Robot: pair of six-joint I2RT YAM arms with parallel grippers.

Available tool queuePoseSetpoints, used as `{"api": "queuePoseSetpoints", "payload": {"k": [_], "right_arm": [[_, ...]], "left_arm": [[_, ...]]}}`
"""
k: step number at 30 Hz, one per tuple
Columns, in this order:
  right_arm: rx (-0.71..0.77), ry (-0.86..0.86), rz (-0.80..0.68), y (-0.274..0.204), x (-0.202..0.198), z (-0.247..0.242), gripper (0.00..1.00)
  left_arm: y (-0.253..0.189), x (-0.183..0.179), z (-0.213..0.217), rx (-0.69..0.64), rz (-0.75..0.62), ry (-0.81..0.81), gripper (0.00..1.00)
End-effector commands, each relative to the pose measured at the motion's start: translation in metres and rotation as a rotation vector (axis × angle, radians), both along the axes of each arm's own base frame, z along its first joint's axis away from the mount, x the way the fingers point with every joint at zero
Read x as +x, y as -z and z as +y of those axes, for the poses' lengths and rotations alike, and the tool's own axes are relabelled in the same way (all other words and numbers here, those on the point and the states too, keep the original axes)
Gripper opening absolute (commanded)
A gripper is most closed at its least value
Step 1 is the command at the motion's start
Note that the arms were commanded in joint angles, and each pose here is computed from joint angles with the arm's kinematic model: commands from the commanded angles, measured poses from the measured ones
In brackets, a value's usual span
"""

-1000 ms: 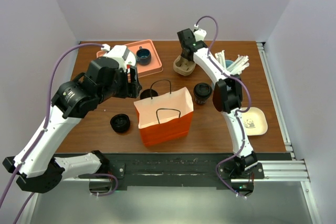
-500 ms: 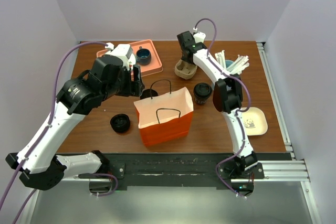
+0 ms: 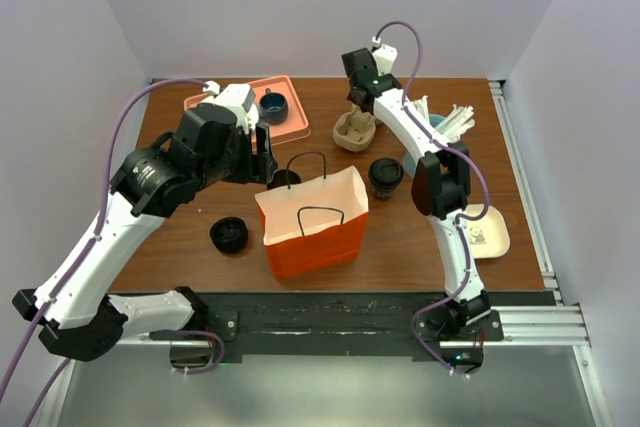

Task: Pack the takeout coffee

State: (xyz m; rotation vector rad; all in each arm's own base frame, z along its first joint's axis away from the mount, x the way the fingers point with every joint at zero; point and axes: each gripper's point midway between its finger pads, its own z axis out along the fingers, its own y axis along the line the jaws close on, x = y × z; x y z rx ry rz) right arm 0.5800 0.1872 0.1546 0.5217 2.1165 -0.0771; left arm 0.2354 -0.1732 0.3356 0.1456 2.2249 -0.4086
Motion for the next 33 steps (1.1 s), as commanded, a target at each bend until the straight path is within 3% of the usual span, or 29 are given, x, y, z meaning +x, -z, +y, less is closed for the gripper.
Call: {"api": "queuePoseSetpoints", "payload": {"k": [1,7,33], "right_arm": [[0.006,0.026,-0.017,-0.009,0.001,-0.001,0.46],[0.031,0.041,0.012,0.008,-0.001,0.003,0.55],[0.059,0.072,0.052,0.035,0.001,0.006,0.54]], "left_arm": [[-0.022,0.003,-0.003,-0.064,-0.051,-0.009,0.71],[-0.021,0.001,0.000,-0.059,-0.050,-0.013,0.71],[-0.021,0.001,0.010,-0.013,-0.065,-0.026,0.71]]}}
